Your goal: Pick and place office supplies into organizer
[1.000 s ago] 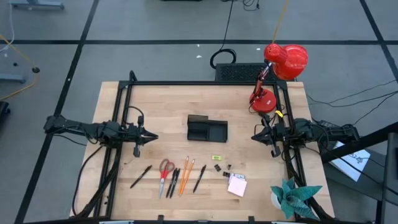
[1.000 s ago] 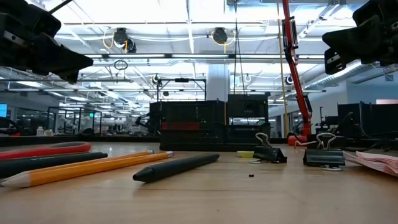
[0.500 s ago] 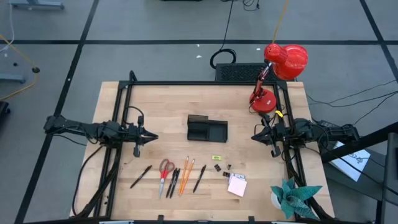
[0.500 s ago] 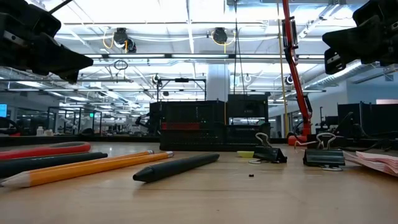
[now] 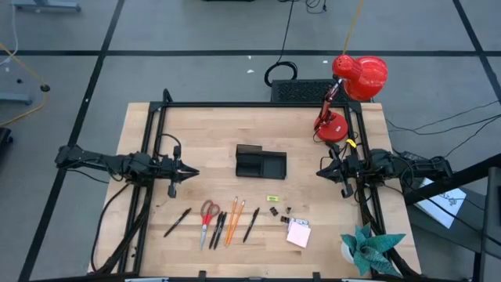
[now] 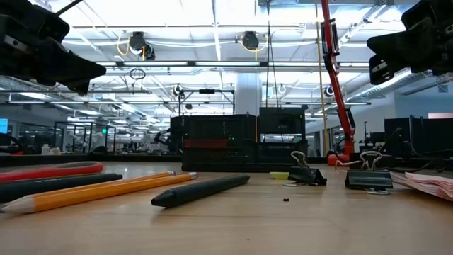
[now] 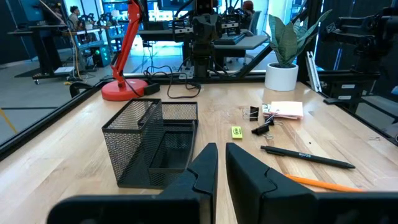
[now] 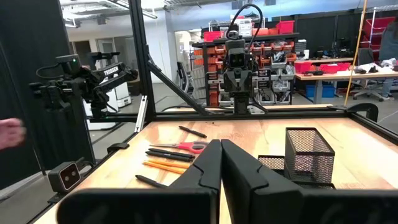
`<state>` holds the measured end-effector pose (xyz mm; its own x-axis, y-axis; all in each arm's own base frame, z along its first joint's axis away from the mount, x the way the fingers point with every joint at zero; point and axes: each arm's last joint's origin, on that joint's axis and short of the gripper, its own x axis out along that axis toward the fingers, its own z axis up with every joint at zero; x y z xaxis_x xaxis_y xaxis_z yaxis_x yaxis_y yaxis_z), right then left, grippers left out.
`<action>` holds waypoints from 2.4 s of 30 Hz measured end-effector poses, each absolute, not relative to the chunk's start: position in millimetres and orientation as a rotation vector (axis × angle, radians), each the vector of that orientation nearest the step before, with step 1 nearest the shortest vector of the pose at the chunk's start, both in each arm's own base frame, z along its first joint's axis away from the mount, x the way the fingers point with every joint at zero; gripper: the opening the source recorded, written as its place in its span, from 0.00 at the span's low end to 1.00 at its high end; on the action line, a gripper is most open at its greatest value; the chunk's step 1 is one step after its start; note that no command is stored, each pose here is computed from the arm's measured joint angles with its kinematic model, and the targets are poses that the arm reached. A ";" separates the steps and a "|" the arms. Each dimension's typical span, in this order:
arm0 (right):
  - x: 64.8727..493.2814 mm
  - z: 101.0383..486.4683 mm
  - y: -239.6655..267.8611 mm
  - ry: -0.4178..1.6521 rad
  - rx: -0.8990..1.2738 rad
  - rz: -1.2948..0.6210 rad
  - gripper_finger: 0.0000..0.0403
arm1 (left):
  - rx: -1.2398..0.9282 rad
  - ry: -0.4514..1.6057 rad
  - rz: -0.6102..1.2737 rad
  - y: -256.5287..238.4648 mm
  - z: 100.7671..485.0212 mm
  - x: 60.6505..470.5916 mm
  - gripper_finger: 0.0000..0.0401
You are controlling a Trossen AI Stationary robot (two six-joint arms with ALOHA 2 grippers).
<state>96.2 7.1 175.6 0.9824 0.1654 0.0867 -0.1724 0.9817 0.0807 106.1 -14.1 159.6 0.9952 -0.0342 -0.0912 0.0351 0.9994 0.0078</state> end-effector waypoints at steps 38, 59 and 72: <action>96.1 176.1 7.1 -0.088 0.057 0.169 0.01 | 0.085 0.057 -0.031 -14.0 162.9 106.4 0.09; 105.7 175.3 5.2 -0.063 -0.013 0.086 0.01 | 0.365 -0.080 0.016 -13.1 176.4 106.2 0.09; 125.8 164.8 20.5 0.059 -0.049 0.095 0.01 | 0.364 -0.069 0.065 -11.6 176.3 106.2 0.09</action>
